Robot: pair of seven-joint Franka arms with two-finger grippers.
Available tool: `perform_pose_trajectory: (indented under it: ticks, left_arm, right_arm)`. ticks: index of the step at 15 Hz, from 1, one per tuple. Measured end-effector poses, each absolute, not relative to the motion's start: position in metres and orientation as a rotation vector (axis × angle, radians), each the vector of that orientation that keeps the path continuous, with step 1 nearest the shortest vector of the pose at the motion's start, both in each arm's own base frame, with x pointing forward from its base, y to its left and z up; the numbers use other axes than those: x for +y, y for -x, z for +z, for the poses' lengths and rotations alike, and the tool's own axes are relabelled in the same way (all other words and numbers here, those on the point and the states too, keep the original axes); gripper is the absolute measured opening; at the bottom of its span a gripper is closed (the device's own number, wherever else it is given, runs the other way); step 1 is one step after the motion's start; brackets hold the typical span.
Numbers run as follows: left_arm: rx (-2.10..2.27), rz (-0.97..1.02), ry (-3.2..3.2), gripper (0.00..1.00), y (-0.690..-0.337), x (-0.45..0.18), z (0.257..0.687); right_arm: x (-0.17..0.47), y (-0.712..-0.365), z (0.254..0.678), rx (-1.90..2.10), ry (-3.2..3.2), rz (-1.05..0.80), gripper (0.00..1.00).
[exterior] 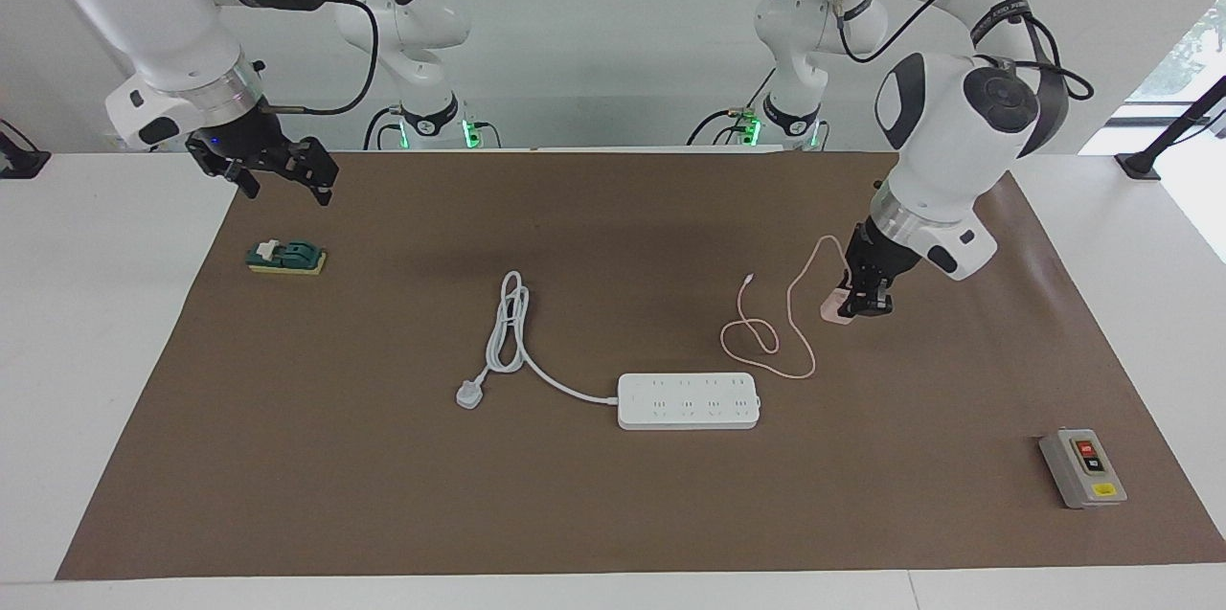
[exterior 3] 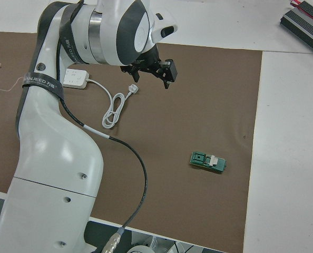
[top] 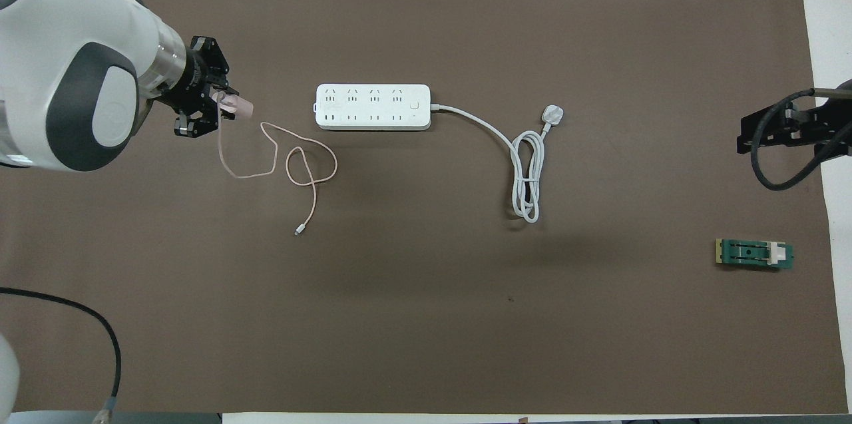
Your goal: Plug charger into power strip
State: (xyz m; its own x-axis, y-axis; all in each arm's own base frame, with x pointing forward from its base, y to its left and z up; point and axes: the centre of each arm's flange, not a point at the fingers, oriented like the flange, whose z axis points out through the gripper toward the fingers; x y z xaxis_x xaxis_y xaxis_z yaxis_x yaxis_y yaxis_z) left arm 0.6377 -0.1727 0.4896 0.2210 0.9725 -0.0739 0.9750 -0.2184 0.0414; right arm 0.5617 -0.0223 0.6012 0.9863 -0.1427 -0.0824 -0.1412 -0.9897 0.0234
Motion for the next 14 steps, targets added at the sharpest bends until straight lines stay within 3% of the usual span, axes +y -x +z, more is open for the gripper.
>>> perform_pose_trajectory:
  ticks: [8,14]
  left_arm:
    - [2.068,-0.063,-2.372,0.31,-0.655,-0.247,0.419]
    - [2.146,-0.029,-2.345,0.31,-0.646,-0.282,0.404]
  right_arm:
    - [-0.022,-0.562,0.601,-0.223,-3.113,-0.131,1.0]
    - [-0.022,-0.562,0.601,-0.223,-3.113,-0.131,1.0]
